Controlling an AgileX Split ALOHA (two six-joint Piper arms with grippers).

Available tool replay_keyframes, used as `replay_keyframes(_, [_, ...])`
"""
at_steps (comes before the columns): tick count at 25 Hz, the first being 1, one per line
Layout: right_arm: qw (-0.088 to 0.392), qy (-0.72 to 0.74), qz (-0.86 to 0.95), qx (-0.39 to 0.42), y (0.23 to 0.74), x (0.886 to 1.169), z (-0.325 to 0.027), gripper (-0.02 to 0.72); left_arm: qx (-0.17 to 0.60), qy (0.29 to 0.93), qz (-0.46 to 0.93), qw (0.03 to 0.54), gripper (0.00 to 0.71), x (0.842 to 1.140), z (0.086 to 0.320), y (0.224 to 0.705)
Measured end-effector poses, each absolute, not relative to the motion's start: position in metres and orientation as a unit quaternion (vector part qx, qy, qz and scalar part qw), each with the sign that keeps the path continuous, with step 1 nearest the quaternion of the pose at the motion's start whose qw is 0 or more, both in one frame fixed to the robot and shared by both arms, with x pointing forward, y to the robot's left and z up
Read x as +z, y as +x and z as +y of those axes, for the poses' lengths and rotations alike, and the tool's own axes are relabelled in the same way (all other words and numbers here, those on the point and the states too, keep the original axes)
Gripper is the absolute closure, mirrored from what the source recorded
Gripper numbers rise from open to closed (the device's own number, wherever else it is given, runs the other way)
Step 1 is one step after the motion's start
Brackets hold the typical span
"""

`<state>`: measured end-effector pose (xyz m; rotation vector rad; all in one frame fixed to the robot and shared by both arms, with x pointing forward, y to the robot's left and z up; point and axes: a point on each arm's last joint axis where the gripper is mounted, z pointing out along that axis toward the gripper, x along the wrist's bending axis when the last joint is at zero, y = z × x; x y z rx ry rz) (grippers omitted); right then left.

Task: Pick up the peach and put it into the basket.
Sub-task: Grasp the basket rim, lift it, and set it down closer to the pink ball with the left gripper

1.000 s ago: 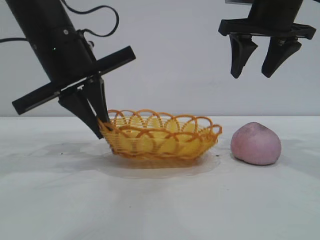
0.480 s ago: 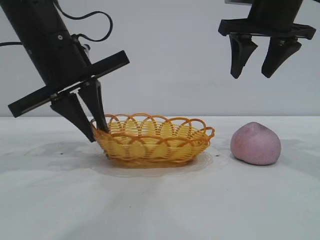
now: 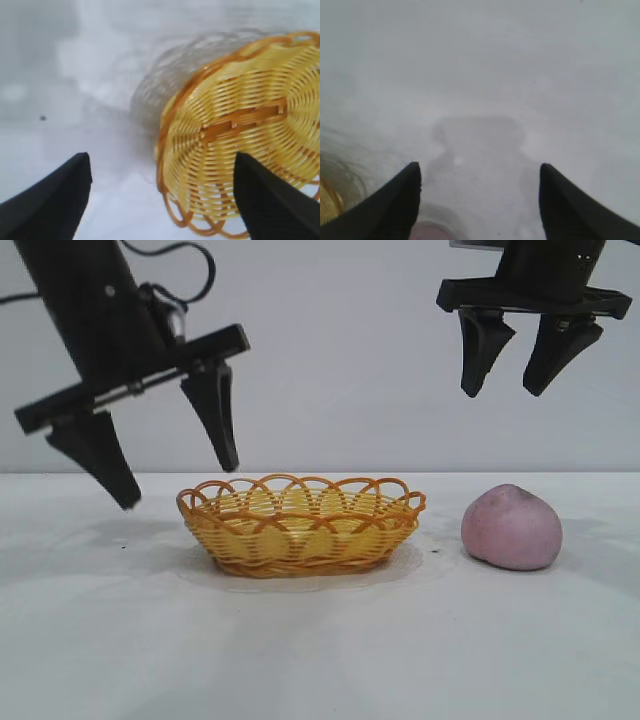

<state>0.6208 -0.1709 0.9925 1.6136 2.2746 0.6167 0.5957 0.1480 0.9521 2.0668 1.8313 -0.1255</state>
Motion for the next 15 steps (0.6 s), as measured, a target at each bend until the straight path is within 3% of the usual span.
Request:
replay_keyframes(6, [0.142, 0.559, 0.788, 0.214, 0.621, 0.992, -0.171, 0.225, 0.014, 0.769, 0.627, 0.127, 0.196, 0.972, 0.166, 0.608])
replay_keyframes(15, [0.142, 0.559, 0.788, 0.214, 0.621, 0.992, -0.171, 0.225, 0.026, 0.751, 0.654, 0.085, 0.196, 0.974, 0.236, 0.621])
